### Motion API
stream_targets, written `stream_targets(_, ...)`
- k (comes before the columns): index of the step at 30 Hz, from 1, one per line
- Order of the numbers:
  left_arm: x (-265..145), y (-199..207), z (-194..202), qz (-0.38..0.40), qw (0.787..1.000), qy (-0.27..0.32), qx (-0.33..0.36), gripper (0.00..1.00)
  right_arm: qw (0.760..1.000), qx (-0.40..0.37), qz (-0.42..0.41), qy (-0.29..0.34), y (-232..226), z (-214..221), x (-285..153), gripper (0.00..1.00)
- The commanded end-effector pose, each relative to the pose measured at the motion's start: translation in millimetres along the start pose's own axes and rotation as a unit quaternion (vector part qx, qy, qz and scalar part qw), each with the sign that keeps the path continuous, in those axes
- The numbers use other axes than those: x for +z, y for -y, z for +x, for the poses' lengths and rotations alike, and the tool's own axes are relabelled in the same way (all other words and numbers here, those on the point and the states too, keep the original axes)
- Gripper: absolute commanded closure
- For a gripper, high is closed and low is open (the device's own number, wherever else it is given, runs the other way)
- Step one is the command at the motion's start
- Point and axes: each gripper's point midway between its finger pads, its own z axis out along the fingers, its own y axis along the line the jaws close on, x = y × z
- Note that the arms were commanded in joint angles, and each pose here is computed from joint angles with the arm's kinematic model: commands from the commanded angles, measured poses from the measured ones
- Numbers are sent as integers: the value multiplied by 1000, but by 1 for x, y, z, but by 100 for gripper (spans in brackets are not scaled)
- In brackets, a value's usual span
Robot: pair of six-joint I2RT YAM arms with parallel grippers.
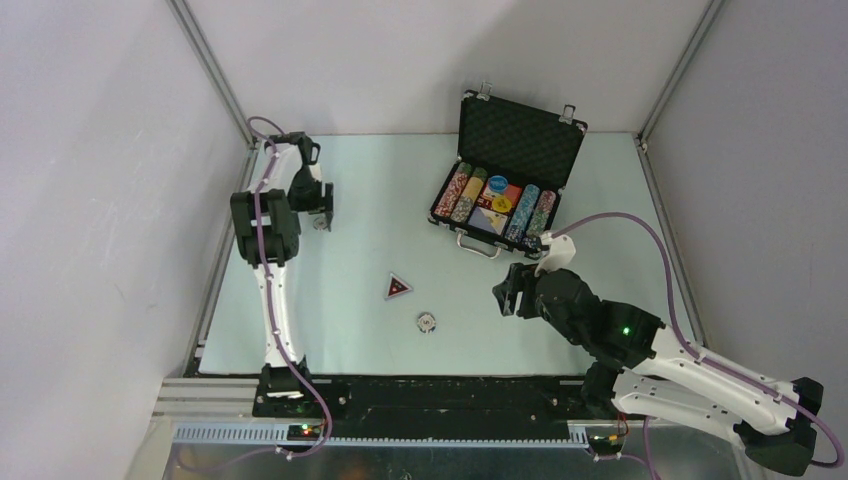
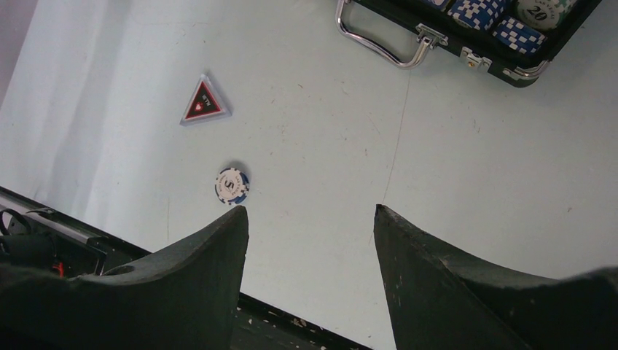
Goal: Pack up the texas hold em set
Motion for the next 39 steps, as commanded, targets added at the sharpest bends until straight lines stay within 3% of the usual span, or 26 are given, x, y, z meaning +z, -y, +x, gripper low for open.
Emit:
stream_targets(1,15,-4,-1,-35,999,-15,22,17,1000,8,3,8,2,-4,-2,32)
stream_targets(28,12,-2,-31,-25,999,31,27,26,1000,7,8,3,10,-1,2,31)
stream_targets(31,11,-2,-32,-25,999,34,26,42,1000,7,7,2,10,0,2,31)
stream_targets(39,13,-4,-30,-32,999,30,23,44,1000,10,5,2,10,0,3,31)
